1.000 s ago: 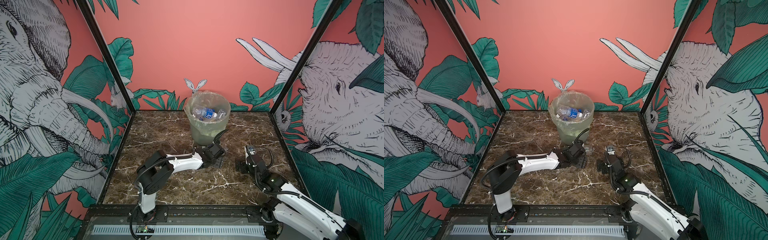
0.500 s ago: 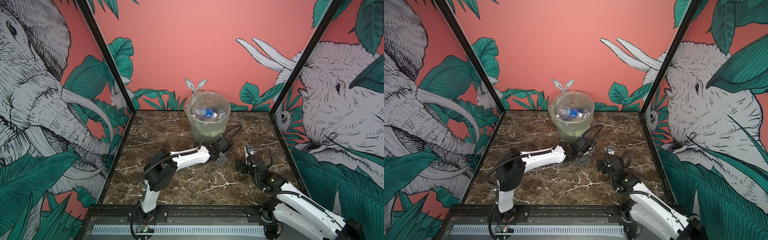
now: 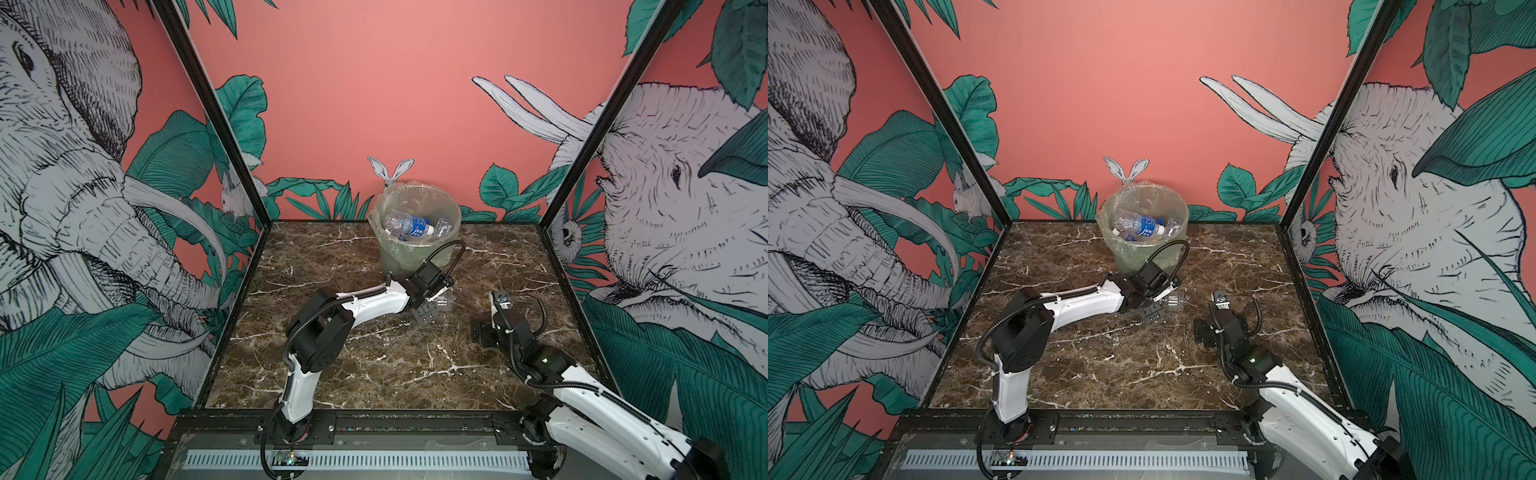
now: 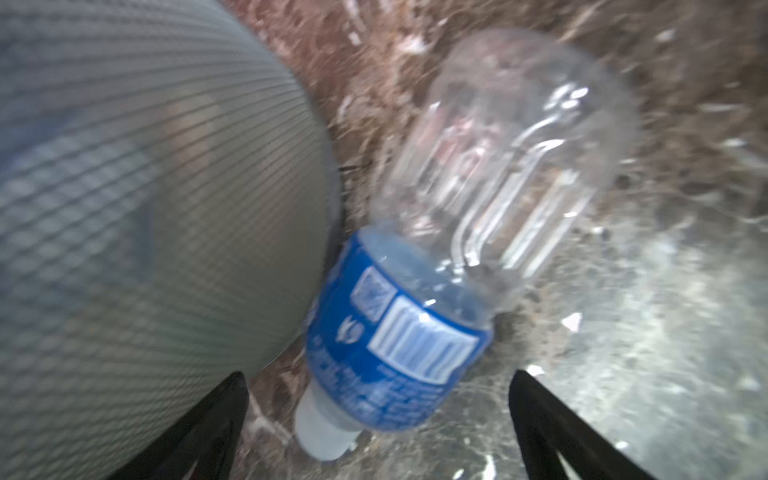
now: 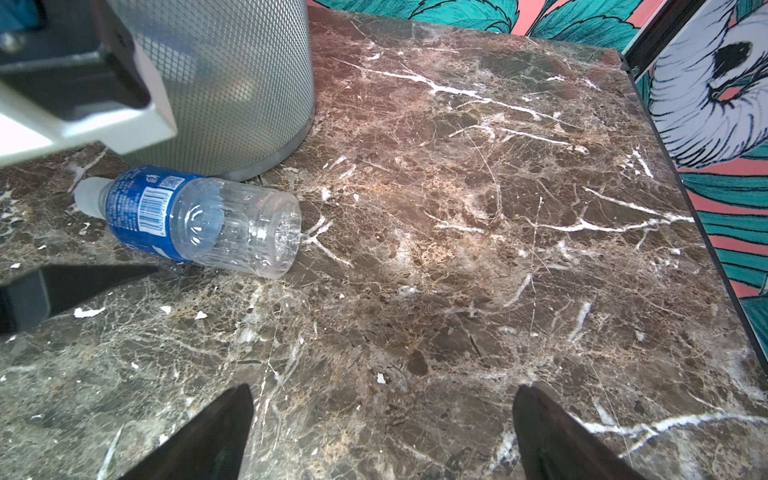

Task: Throw the plastic bottles in the bin
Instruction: 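Close the left gripper around the white-capped bottle and lift it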

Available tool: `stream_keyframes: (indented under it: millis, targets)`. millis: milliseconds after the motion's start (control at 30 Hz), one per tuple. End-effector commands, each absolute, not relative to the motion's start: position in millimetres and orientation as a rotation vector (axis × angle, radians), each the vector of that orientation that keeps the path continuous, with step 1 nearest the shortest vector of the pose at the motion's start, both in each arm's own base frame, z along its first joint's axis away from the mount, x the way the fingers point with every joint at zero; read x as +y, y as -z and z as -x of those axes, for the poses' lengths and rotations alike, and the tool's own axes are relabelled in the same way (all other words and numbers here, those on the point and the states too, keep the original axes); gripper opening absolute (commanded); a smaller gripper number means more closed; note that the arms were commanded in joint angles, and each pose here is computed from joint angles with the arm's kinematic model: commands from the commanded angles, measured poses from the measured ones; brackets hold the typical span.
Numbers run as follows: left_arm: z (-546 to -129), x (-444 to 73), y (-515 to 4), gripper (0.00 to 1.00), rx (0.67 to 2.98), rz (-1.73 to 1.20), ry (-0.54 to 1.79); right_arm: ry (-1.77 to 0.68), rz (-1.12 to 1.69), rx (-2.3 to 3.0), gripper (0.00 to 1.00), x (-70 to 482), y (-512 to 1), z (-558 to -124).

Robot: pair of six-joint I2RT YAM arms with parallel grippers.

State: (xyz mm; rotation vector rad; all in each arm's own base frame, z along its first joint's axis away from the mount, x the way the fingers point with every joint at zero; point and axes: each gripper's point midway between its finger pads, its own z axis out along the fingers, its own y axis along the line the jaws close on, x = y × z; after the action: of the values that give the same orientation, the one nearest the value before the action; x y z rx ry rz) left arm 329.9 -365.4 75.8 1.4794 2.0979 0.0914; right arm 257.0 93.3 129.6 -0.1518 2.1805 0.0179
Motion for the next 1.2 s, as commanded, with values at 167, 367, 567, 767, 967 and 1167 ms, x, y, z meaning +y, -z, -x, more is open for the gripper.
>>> stream_keyframes:
  millis: [167,367,567,767,967,1167]
  targets:
    - [-308,-384,-64,0.97,2.039,-1.594,0.017,-0.031,0.115,2.153,0.99,93,-137,-262]
    - [-290,-395,-52,0.94,2.033,-1.664,0.083,-0.024,0.105,2.147,0.99,91,-138,-262]
    - [-287,-399,-52,0.92,2.035,-1.667,0.083,-0.026,0.103,2.143,0.99,91,-139,-262]
    - [-284,-412,-53,0.86,2.077,-1.626,0.152,-0.023,0.104,2.147,0.99,91,-138,-262]
    - [-265,-425,-52,0.79,2.165,-1.577,0.351,-0.02,0.103,2.149,0.99,91,-138,-262]
    - [-261,-423,-42,0.74,2.213,-1.591,0.356,-0.02,0.102,2.15,0.99,91,-137,-262]
